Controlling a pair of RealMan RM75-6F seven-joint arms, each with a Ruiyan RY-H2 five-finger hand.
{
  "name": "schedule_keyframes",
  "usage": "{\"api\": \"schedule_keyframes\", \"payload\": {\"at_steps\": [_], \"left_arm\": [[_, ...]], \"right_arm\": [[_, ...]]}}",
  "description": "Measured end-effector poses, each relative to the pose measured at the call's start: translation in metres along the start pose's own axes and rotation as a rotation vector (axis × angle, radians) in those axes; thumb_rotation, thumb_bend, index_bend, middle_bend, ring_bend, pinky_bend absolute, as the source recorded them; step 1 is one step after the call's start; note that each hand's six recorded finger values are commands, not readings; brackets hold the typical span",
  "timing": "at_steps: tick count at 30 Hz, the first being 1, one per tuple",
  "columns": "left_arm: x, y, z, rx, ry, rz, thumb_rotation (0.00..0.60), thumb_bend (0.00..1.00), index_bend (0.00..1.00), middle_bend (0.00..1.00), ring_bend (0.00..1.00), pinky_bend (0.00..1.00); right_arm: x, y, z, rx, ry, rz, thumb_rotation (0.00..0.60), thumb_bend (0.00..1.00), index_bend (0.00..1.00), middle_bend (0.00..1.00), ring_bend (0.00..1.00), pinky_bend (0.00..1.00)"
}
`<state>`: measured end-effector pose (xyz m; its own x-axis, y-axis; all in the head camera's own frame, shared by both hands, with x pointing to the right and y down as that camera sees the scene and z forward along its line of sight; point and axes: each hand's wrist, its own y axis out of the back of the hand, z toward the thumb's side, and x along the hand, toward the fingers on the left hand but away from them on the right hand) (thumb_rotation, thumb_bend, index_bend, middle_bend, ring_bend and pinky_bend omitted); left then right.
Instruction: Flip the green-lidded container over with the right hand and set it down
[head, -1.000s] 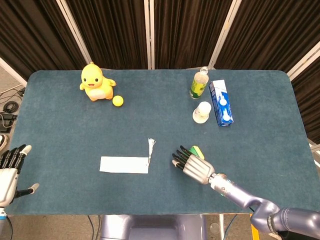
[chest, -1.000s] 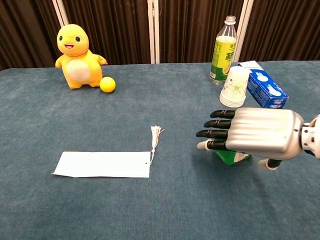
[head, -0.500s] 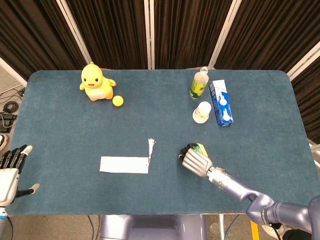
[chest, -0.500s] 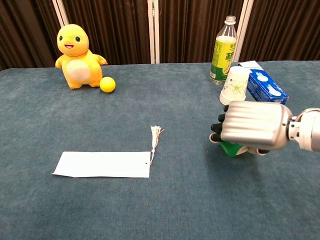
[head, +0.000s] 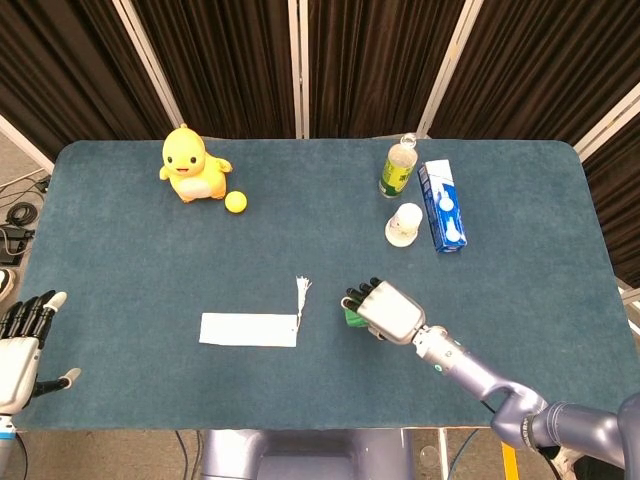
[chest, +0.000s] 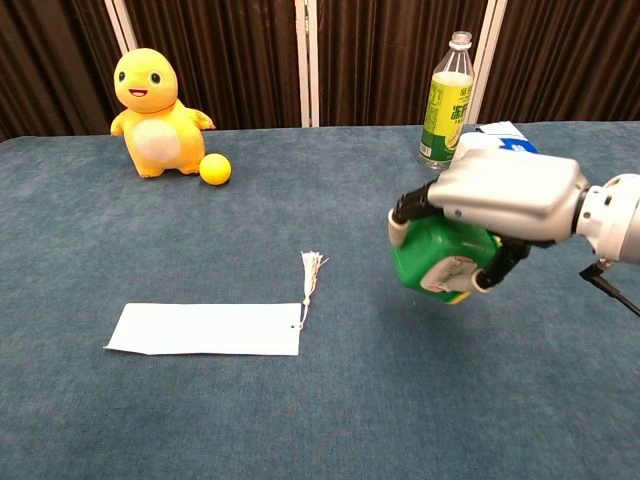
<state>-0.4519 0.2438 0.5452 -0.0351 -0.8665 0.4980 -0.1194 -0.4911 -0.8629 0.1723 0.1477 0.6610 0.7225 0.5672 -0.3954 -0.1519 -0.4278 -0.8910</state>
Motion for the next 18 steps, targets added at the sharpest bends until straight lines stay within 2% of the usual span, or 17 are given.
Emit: {"api": "schedule_keyframes", "payload": {"at_steps": [4,9,15,17,18], "left_arm": [[0.0,0.0,0.0,-0.001,-0.002,0.0,0.6,0.0,0.0,0.0,0.0,0.0],[0.0,0.0,0.001,-0.003,-0.004,-0.003,0.6,0.0,0.0,0.0,0.0,0.0],[0.0,0.0,0.001,-0.001,-0.005,-0.002,0.6,0.0,0.0,0.0,0.0,0.0],[0.0,-0.001,0.001,0.0,-0.005,-0.005,0.6,0.0,0.0,0.0,0.0,0.0],[0.0,-0.002,0.001,0.001,-0.006,-0.008,0.6,0.0,0.0,0.0,0.0,0.0]], "right_arm": [[0.001,0.003,-0.005,-0.238,-0.042,-0.051,0.6,0.57,0.45,0.53,0.5,0.69],[0.007,-0.005,-0.011,-0.427,-0.068,-0.073,0.6,0.55,0.43,0.51,0.48,0.68],[0.017,-0.029,-0.017,-0.491,-0.093,-0.024,0.6,0.53,0.43,0.5,0.48,0.66],[0.02,-0.037,-0.018,-0.501,-0.1,0.0,0.6,0.47,0.41,0.47,0.45,0.63],[0.022,-0.041,-0.018,-0.502,-0.104,0.011,0.6,0.43,0.38,0.44,0.42,0.58]]}}
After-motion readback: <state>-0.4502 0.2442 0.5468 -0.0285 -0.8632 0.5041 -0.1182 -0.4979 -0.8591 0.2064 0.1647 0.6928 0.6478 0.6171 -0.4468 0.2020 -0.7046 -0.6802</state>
